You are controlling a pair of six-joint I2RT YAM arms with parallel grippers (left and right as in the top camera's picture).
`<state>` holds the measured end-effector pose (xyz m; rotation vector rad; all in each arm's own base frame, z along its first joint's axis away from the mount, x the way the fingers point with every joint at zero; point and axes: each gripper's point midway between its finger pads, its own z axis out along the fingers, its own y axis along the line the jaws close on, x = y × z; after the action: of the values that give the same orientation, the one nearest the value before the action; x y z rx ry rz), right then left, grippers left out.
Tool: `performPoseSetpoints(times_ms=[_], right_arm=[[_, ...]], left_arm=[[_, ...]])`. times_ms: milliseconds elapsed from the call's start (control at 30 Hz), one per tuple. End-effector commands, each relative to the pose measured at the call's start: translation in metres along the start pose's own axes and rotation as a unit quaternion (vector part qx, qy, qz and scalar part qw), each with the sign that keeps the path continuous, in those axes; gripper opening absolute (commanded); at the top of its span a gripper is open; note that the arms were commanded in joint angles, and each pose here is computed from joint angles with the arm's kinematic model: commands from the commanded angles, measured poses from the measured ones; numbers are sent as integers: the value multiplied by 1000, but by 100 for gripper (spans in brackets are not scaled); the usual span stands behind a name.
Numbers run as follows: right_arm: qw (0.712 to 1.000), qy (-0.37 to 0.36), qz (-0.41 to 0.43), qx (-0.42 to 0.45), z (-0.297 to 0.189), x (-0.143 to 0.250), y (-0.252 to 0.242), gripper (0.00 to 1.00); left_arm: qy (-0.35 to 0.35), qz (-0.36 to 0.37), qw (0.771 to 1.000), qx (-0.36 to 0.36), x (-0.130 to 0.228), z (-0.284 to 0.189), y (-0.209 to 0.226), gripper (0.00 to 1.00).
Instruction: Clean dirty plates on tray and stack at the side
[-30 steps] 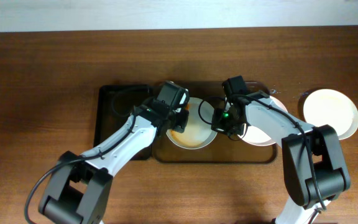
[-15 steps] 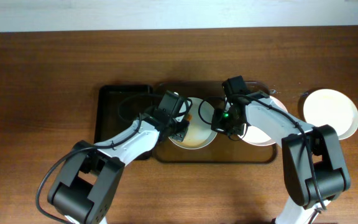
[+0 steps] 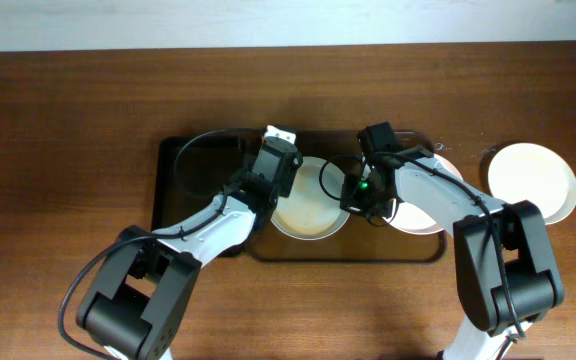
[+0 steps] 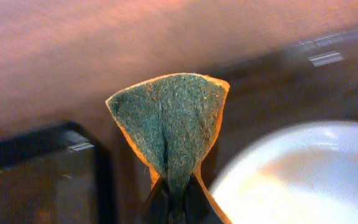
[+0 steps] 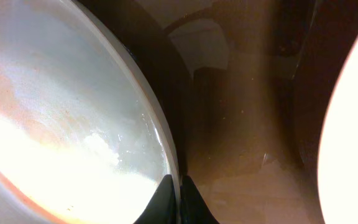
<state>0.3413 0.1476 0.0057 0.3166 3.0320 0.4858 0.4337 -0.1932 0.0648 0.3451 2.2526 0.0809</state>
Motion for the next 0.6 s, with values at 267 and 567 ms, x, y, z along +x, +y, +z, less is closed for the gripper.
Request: performPoseSetpoints(times_ms=[267,567], right_arm=[[1000,9,-3,16,5,7,-8,4],[1000,7,-4,15,5,6,-7,4]], left_arm=[[52,4,972,229,27,-10,-78,0],[41,52,993,103,40,28,-43,0]])
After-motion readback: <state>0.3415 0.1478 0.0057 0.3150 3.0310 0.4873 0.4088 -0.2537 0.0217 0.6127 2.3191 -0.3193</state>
